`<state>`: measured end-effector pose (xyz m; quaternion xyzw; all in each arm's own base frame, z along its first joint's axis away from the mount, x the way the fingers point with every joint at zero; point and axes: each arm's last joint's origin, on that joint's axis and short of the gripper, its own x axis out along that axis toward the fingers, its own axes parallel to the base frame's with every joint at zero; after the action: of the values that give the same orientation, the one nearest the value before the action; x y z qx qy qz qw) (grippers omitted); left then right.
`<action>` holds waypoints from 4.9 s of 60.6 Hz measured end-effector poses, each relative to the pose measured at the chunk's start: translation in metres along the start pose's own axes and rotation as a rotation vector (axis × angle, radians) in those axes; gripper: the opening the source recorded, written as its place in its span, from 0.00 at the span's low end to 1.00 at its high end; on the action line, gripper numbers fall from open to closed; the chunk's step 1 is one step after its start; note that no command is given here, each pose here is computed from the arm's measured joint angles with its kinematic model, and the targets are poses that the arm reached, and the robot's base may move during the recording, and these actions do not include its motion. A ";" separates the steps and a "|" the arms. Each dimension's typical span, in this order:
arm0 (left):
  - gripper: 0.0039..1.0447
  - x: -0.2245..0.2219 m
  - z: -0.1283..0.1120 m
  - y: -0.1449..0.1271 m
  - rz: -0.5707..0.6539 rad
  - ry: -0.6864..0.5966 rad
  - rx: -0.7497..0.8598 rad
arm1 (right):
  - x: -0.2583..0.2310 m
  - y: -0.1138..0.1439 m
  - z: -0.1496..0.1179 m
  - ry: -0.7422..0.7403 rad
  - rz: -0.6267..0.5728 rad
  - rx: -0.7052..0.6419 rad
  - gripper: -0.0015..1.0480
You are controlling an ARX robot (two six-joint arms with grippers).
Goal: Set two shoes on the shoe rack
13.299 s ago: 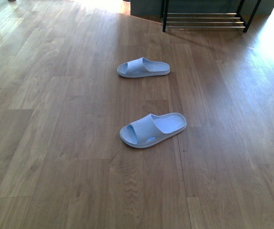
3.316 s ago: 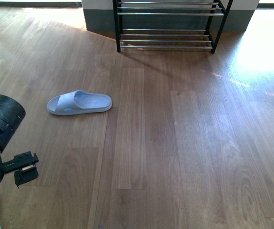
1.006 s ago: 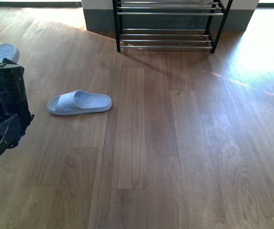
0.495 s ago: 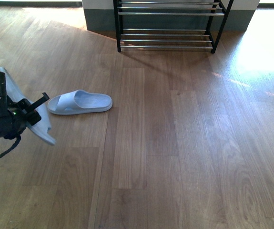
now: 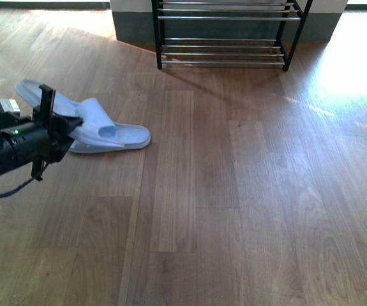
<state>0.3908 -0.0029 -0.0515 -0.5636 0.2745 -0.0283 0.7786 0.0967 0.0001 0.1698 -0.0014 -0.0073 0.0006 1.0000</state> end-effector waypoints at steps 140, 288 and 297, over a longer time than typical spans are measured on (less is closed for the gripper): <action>0.91 0.059 0.004 0.039 0.126 0.176 -0.001 | 0.000 0.000 0.000 0.000 0.000 0.000 0.91; 0.08 0.039 -0.014 0.033 0.692 0.080 -0.244 | 0.000 0.000 0.000 0.000 0.000 0.000 0.91; 0.08 0.023 -0.026 0.040 0.880 0.074 -0.420 | 0.000 0.000 0.000 0.000 0.000 0.000 0.91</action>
<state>0.3875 -0.0184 -0.1020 -0.5375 0.5138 0.3393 0.5761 0.0967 0.0001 0.1698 -0.0014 -0.0073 0.0006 1.0000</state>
